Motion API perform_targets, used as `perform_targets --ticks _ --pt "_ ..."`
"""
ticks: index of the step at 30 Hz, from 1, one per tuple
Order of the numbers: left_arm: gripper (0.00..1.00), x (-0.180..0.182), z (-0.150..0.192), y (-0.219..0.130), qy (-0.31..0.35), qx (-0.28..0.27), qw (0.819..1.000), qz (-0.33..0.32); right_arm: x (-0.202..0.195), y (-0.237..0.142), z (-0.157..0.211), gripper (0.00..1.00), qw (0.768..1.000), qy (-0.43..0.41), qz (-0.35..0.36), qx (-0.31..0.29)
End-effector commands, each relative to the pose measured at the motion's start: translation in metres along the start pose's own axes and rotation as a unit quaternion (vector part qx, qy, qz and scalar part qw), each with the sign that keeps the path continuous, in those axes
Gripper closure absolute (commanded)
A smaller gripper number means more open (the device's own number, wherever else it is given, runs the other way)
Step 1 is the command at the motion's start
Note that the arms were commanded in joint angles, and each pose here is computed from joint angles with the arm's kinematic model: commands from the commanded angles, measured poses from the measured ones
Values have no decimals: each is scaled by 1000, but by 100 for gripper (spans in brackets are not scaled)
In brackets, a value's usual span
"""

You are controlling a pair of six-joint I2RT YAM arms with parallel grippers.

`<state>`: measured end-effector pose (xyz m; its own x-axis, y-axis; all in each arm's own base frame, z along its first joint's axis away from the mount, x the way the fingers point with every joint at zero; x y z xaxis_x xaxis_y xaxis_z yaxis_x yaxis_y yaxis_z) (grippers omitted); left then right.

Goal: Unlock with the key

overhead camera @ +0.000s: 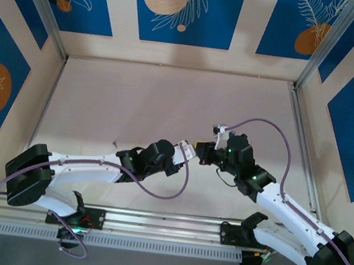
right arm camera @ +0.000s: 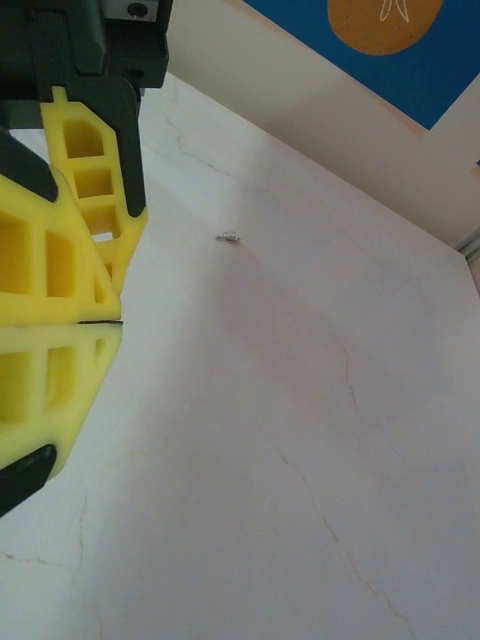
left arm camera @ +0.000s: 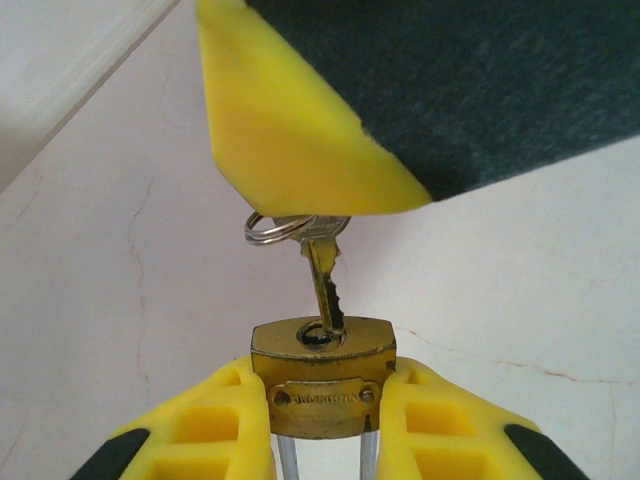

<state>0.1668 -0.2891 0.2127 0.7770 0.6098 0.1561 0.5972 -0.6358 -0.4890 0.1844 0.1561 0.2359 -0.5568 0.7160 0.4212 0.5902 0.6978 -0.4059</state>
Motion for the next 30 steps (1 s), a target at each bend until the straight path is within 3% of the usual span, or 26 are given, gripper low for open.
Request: perform_targets --ticks 1,30 --pt "96 -1 -15 -1 -17 -36 999 5 4 0 -5 100 1000 6 -20 -11" --pt "100 10 -29 -8 -59 -76 995 -6 5 13 23 100 999 20 -34 32"
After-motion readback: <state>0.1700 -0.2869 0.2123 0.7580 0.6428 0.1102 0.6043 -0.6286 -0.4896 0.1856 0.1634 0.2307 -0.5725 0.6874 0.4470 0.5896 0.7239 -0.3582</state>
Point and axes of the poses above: each hand's point on the last joint's axis, 136 mm out from that joint toward the fingers, its own y axis out along the fingers, its own x axis along the line the jaws close on, z = x × y, the point moved 10 cm from there along -y, back along the fingers, and after that the axes turned 10 degrees about -y, right-handed, at the moved point
